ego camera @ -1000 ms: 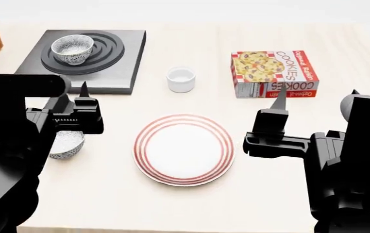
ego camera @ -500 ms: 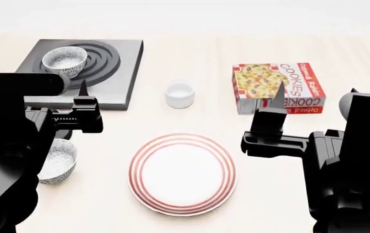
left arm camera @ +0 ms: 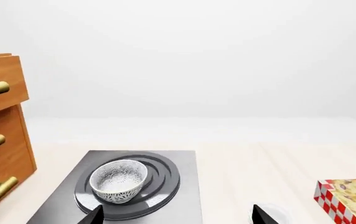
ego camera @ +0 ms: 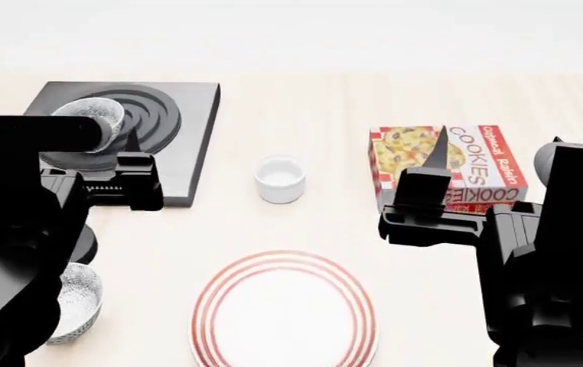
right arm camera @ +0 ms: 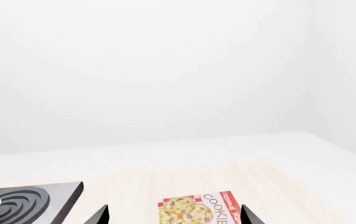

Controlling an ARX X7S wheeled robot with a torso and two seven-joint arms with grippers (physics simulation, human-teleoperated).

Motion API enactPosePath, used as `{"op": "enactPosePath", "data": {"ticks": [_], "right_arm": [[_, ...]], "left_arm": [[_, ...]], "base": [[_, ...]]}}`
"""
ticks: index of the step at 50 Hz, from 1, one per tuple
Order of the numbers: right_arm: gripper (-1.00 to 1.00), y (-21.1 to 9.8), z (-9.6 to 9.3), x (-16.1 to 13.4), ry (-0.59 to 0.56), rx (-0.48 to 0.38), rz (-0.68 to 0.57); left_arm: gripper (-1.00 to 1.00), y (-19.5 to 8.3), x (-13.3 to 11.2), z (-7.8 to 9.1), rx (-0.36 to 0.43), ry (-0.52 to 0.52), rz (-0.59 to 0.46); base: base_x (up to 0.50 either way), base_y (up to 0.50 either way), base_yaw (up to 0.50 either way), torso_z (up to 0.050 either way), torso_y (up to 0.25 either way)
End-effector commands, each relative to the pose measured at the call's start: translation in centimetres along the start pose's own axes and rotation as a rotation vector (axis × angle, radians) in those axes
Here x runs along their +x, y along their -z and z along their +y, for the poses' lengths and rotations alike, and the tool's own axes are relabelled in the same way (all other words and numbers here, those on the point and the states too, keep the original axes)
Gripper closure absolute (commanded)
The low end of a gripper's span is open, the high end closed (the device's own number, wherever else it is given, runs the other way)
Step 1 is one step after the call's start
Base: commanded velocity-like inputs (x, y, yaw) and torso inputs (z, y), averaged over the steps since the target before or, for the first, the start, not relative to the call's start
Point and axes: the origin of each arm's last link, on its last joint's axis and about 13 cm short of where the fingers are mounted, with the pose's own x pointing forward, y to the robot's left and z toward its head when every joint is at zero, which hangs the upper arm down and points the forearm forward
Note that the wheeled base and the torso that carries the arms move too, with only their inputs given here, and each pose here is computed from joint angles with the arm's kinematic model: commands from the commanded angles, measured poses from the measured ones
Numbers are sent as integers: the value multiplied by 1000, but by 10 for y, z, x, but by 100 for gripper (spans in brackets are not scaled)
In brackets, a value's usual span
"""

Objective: Pick the akita bowl on the stove and place it on the plate.

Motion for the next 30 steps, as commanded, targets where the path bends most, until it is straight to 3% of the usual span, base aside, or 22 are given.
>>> {"op": "enactPosePath", "data": {"ticks": [1,30], "right_arm": [[-100,0,0,-1,-1,1,0],[-100,0,0,0,-2,2,1]], "left_arm": [[-100,0,-1,0,0,4,0],[-100,-5,-1,-1,4,10,-11]], "base": [[258,0,0,0,0],[255,0,0,0,1]]}}
